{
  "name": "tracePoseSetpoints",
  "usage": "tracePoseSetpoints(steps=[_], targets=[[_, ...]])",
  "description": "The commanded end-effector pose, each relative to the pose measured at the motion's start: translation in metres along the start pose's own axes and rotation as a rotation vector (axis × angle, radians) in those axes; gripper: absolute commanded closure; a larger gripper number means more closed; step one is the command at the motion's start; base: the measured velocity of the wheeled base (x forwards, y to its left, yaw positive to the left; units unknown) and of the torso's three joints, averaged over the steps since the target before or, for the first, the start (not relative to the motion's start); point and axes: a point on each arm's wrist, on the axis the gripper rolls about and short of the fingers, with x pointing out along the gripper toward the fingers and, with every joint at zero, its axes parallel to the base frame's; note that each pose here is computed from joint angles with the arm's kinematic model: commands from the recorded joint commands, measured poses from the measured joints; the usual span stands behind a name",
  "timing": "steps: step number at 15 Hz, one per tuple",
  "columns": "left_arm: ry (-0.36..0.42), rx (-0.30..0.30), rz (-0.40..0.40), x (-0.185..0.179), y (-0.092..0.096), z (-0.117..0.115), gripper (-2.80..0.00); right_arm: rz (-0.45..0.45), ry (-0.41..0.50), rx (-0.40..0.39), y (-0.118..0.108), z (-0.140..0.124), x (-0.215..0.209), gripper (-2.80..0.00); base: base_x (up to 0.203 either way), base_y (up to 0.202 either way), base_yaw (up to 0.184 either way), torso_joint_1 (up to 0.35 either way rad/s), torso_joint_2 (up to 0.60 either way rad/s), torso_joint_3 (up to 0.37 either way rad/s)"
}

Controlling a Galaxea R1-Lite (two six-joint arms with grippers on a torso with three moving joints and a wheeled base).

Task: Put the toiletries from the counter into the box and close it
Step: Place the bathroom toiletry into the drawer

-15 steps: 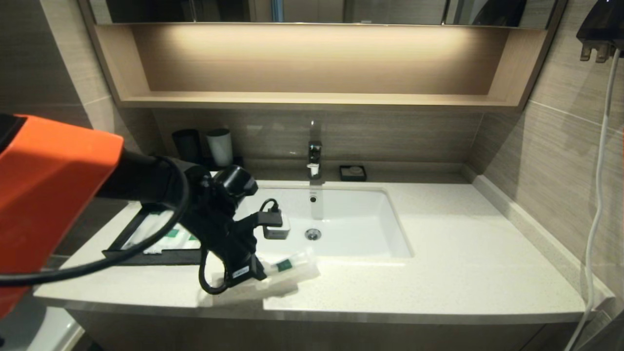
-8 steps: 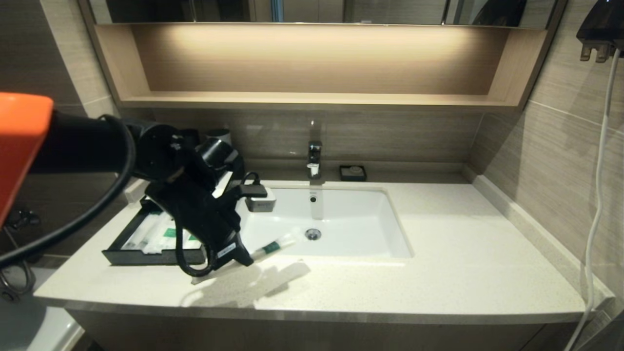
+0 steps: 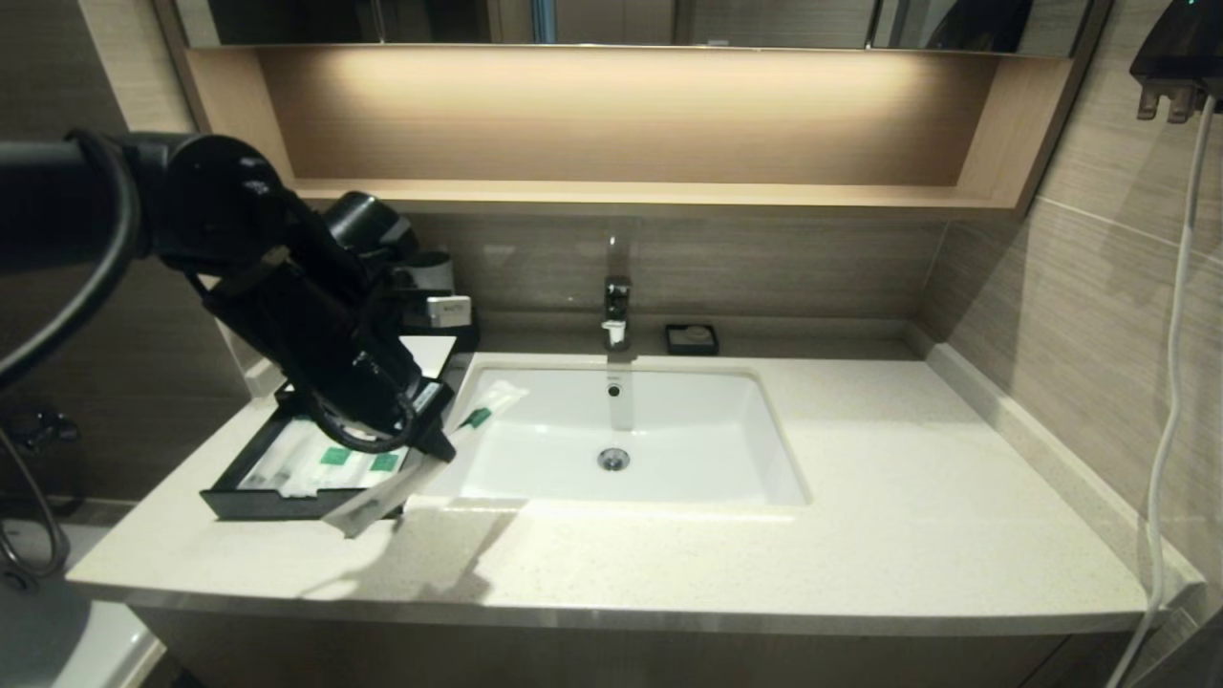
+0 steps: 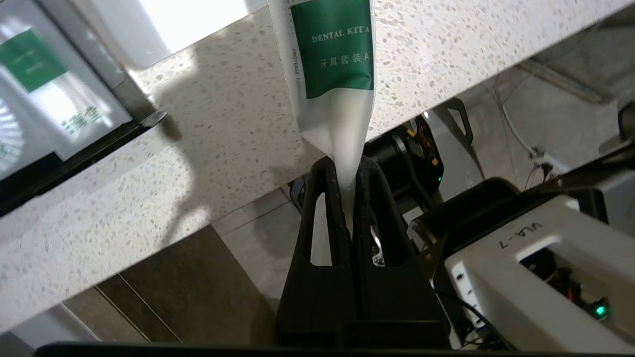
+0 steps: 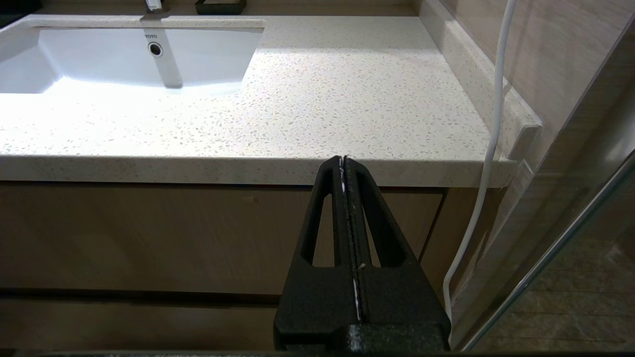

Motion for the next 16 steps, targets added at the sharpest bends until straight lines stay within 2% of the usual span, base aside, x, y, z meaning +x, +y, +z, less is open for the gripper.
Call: tracePoseSetpoints(steps=[1,3,7,13,16], targets=[[-0.024,-0.090,0.035,-0.009,0.005,0.002,0.00,0.000,0.000,0.000,0.000,0.000,0.000,0.00,0.000,0.000,0.000,0.000,0.00,0.000],[-0.038,-0.183,0.072,-0.013,0.017,0.001,0.00,0.000,0.000,0.000,0.000,0.000,0.000,0.00,0.000,0.000,0.000,0.000,0.00,0.000],[-0.034,-0.278,0.115,-0.010,0.050,-0.003,0.00,0.000,0.000,0.000,0.000,0.000,0.000,0.00,0.000,0.000,0.000,0.000,0.00,0.000],[-0.029,-0.361,0.145,0.000,0.086,-0.006,0.00,0.000,0.000,0.000,0.000,0.000,0.000,0.00,0.000,0.000,0.000,0.000,0.00,0.000],[-0.022,-0.394,0.150,0.004,0.093,-0.007,0.00,0.000,0.000,0.000,0.000,0.000,0.000,0.00,0.000,0.000,0.000,0.000,0.00,0.000]])
